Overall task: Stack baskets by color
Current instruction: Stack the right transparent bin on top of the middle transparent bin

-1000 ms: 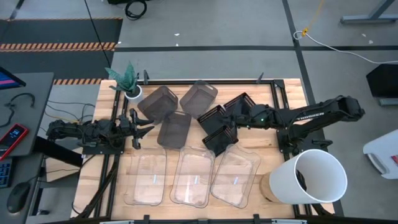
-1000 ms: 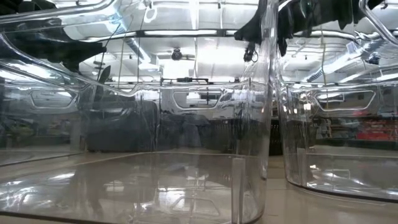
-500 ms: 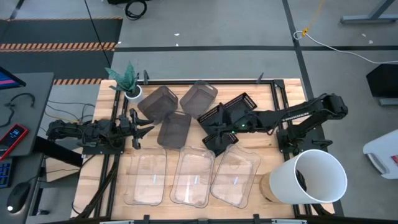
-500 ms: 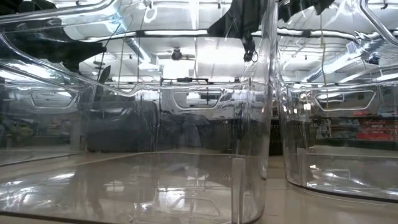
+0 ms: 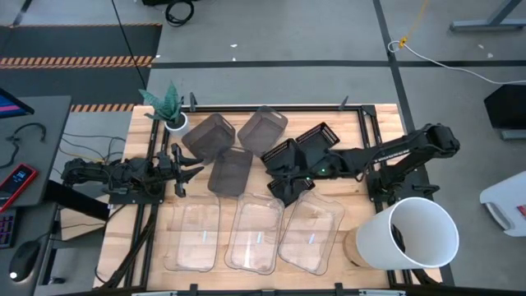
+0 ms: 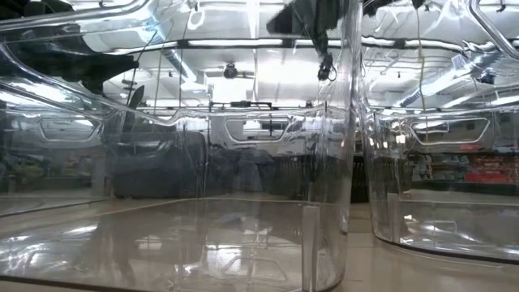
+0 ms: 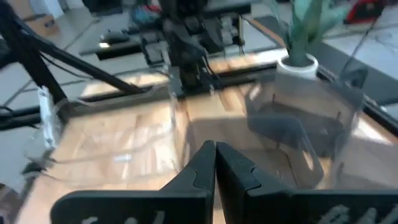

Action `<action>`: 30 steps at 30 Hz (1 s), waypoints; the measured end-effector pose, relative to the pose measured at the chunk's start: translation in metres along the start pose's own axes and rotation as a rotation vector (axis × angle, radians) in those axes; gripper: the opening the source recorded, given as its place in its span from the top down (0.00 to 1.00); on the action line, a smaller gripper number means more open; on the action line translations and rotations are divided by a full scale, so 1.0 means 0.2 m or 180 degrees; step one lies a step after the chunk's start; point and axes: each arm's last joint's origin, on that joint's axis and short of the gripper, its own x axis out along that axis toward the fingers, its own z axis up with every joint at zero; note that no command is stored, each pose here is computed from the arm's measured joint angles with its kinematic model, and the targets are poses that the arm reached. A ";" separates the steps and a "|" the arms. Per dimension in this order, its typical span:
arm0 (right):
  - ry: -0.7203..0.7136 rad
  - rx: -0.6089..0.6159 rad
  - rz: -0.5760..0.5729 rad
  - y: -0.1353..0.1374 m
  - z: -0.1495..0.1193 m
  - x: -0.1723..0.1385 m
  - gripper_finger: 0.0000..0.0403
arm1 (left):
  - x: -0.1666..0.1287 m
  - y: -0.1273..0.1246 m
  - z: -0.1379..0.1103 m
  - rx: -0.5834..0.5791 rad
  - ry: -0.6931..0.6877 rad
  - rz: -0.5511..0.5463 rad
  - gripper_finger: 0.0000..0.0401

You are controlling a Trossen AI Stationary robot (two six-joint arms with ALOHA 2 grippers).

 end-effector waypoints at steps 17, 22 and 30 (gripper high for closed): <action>-0.0243 -0.0241 0.0402 0.19 0.06 -0.06 0.83 | 0.00 0.00 0.00 0.0000 0.0000 0.0000 0.71; -0.0326 -0.0217 0.0409 0.21 0.07 -0.06 0.76 | 0.00 0.00 0.00 0.0000 -0.0001 0.0001 0.71; -0.0249 -0.0259 0.0472 0.25 0.05 -0.08 0.75 | 0.00 0.00 0.00 0.0000 0.0000 0.0001 0.71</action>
